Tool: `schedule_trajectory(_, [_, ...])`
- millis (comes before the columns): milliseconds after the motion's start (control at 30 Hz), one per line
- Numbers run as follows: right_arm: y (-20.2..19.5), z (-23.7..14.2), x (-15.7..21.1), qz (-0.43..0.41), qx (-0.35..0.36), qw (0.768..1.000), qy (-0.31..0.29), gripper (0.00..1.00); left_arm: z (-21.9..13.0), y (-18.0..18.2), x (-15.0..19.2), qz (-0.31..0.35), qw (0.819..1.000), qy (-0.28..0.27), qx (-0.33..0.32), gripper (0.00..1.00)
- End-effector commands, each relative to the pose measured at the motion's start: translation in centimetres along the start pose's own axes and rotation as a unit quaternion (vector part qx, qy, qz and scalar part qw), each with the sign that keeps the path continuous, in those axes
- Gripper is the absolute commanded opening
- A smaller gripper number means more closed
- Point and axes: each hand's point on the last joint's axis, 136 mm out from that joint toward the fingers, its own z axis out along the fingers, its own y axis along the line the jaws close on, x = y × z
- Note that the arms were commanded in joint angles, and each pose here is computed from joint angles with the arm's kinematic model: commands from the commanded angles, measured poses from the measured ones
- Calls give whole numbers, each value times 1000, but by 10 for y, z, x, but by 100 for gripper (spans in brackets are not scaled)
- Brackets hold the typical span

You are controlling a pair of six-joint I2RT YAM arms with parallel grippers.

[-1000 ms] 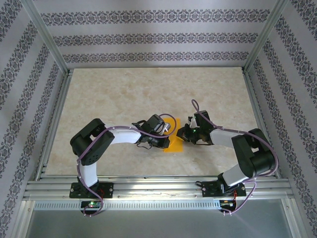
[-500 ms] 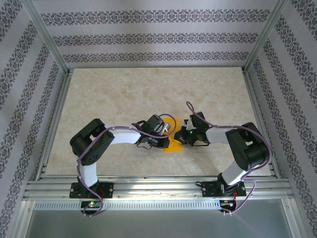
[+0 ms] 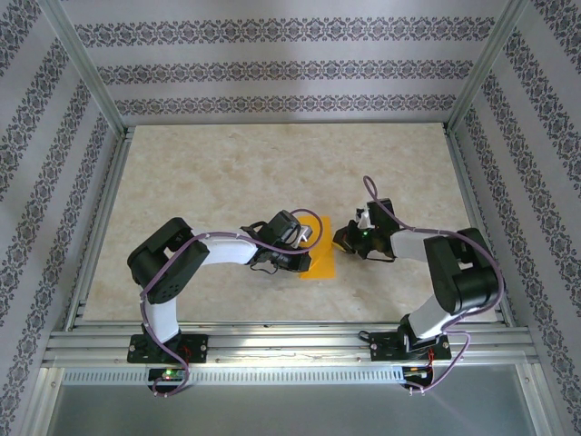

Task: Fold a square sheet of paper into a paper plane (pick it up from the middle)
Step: Fold the triangle a second time at the center of the table.

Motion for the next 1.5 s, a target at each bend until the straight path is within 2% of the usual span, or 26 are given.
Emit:
schedule_trajectory(0, [31,-11,-1,-46,-33,998,-15,4,2,36,34,-19,997,47,-64,0])
schedule_trajectory(167, [30,5,20,-52,-24,998,20,4,1,35,31,-19,997,43,-63,0])
schedule_trajectory(433, [-16,20,20,-18,42,999,28,0,0,30,26,-20,997,38,-58,0])
schedule_trajectory(567, [-36,20,23,4,62,998,28,0,-14,0,0,-27,999,6,-19,0])
schedule_trajectory(700, [-37,20,25,4,62,998,29,0,-28,-31,-29,-24,999,-18,13,2])
schedule_trajectory(833, [-37,20,25,3,62,998,30,0,-22,-48,-41,-47,997,-29,59,1])
schedule_trajectory(1133, [-37,19,26,7,62,998,30,0,6,-39,-37,-68,996,14,49,1])
schedule_trajectory(1467, [-41,19,30,11,66,997,32,0,23,-27,-33,-82,995,24,44,5])
